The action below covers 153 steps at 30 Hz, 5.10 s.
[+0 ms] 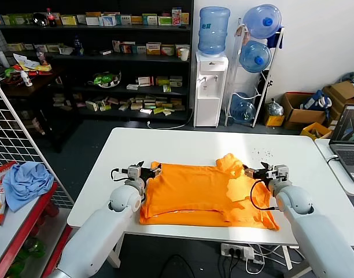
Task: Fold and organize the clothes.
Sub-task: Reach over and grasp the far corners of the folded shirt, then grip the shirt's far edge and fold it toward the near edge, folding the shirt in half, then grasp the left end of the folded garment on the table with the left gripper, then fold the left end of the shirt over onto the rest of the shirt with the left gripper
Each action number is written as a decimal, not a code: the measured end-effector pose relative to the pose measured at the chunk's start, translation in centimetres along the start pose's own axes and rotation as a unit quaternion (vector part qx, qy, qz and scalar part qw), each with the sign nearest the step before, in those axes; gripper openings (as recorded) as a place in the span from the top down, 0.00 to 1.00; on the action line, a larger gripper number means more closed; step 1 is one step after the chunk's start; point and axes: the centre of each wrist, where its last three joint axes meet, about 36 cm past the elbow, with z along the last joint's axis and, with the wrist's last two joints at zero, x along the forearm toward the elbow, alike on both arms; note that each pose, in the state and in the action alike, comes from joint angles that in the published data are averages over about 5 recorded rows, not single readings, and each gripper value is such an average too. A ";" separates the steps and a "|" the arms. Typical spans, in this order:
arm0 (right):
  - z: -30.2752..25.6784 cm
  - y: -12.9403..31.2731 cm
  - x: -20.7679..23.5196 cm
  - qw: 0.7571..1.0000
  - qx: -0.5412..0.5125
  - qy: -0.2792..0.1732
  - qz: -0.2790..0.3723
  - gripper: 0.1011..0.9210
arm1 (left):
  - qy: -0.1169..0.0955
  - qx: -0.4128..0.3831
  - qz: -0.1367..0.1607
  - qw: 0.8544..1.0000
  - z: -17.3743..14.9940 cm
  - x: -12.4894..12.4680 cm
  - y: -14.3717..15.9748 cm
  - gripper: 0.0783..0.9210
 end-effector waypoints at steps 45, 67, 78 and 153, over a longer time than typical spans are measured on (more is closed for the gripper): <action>0.8 2.5 -1.6 1.000 0.013 0.015 -0.014 0.97 | 0.043 0.042 0.020 0.998 0.8 0.1 2.0 0.98; 5.6 4.0 13.6 0.997 0.076 0.024 0.014 0.97 | 0.012 0.050 0.063 0.997 3.0 10.8 1.1 0.98; 8.5 4.9 17.8 0.995 0.084 0.059 0.015 0.94 | 0.031 0.055 0.084 0.994 6.8 15.1 -0.9 0.98; 7.3 8.4 19.3 0.998 0.065 -0.027 -0.001 0.12 | 0.027 0.054 -0.082 0.995 5.7 12.7 11.8 0.94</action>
